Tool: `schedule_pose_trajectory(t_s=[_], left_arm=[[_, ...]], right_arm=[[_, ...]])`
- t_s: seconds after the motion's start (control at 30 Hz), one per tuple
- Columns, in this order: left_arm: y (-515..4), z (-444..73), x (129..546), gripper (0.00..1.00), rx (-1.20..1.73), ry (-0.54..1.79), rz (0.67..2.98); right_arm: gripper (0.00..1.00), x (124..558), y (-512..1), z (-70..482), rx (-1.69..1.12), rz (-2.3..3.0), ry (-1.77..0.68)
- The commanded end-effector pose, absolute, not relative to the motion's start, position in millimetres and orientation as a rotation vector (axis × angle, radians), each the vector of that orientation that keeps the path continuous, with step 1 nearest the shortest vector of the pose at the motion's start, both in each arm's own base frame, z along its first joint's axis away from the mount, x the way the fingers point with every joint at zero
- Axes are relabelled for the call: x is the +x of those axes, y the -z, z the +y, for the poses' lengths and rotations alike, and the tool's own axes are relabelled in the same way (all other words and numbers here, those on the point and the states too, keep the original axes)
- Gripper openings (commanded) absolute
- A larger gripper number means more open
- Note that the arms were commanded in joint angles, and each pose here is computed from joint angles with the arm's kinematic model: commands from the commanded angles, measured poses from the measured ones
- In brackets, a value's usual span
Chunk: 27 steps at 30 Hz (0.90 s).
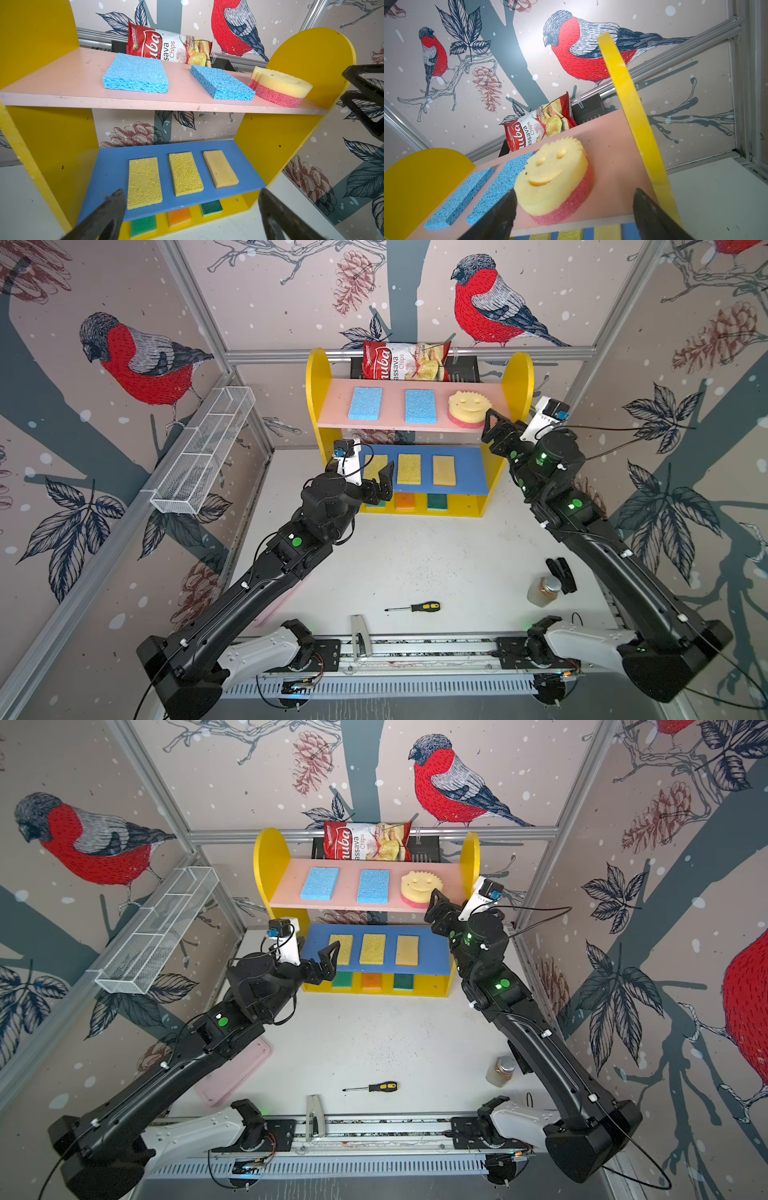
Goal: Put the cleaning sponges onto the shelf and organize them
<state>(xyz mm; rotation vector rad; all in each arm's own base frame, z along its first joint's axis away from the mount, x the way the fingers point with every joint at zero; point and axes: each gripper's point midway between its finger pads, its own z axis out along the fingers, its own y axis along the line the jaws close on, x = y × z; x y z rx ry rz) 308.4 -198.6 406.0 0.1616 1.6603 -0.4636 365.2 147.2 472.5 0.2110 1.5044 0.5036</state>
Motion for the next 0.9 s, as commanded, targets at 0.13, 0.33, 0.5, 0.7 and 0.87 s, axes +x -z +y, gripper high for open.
schedule_pose_trajectory(t_s=[0.13, 0.33, 0.5, 0.7, 0.87], left_arm=[[-415.6, -199.8, 309.4, 0.98, 0.134, 0.497, 1.632], [-413.9, -197.3, 310.0, 0.98, 0.125, 0.487, 1.633], [-414.1, -196.1, 311.5, 0.98, 0.120, 0.476, 1.630], [-413.0, -196.9, 315.5, 0.98, 0.124, 0.461, 1.631], [-411.3, -198.6, 318.4, 0.98, 0.125, 0.457, 1.635]], right_arm=[[0.87, 362.3, -476.4, 143.3, 0.227, 1.467, -0.505], [0.73, 361.9, -475.1, 154.1, 0.179, 1.481, -0.547], [0.27, 355.7, -474.0, 166.1, 0.139, 1.491, -0.594], [0.02, 348.5, -470.2, 183.6, 0.084, 1.512, -0.603], [0.00, 346.9, -467.5, 192.4, 0.055, 1.525, -0.615]])
